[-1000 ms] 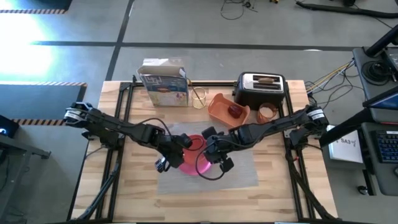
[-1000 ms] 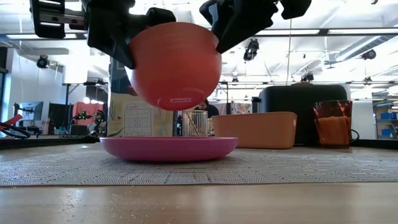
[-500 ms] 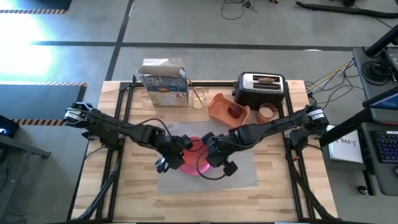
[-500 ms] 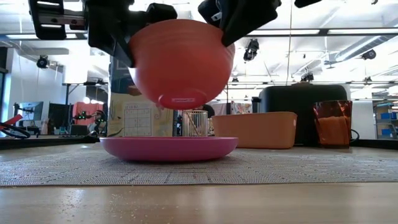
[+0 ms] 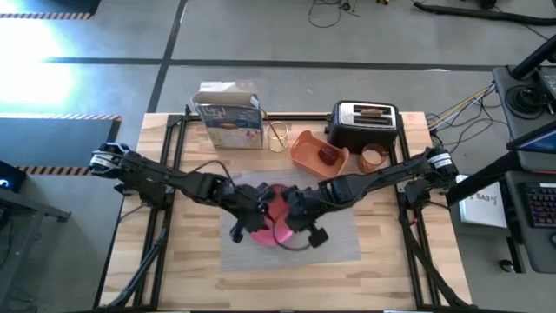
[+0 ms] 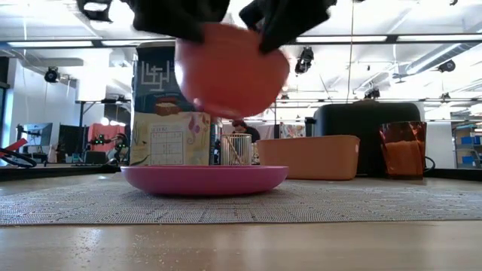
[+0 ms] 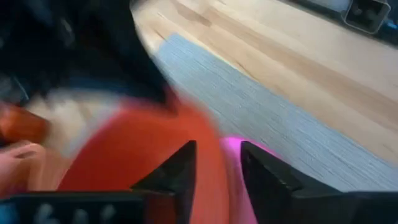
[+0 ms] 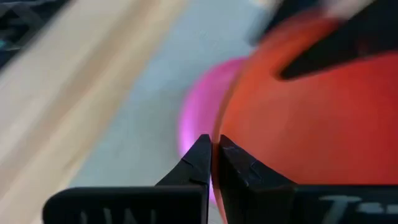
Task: Arrange a breakfast setting
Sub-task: Put the orange bowl on the gray table mat
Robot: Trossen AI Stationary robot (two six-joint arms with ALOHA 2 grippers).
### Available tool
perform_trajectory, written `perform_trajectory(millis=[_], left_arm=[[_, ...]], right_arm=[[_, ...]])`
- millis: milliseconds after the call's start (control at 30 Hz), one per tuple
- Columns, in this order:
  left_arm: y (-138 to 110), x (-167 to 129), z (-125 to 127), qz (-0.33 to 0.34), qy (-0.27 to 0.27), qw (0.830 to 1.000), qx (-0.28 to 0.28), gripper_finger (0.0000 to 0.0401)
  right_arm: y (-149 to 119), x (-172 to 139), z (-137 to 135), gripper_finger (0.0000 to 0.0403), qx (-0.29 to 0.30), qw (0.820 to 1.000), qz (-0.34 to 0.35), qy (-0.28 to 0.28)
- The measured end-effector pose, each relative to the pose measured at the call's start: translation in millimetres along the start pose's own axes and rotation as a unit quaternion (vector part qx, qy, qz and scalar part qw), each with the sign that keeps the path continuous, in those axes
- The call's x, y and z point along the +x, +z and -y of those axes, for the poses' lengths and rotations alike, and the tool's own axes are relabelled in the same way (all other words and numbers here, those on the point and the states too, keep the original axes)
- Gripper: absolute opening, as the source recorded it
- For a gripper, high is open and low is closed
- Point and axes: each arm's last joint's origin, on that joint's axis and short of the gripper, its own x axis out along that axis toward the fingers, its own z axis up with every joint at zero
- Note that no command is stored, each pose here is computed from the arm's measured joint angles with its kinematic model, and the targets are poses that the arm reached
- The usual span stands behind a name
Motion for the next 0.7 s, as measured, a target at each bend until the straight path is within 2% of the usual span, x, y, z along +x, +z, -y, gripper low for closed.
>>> perform_trajectory(millis=[133, 267, 500, 700], left_arm=[[0.4, 3.5, -0.3, 0.01, 0.003, 1.0, 0.007, 0.0155], [2.2, 2.8, -0.6, 0.019, 0.005, 1.0, 0.018, 0.0176], [-4.7, 3.2, 3.3, -0.018, -0.008, 1.0, -0.002, 0.0174], [-10.6, 2.8, 7.4, -0.049, -0.026, 0.998, -0.037, 0.0167]], right_arm=[[-2.4, -0.1, 1.2, 0.0008, 0.046, 0.999, -0.009, 0.003], [-8.6, -0.5, -0.2, 0.0008, 0.115, 0.992, -0.041, 0.006], [-29.5, -4.9, -6.0, 0.0008, 0.189, 0.969, -0.159, -0.019], [-38.3, -4.4, -8.3, 0.0008, 0.273, 0.942, -0.191, -0.035]])
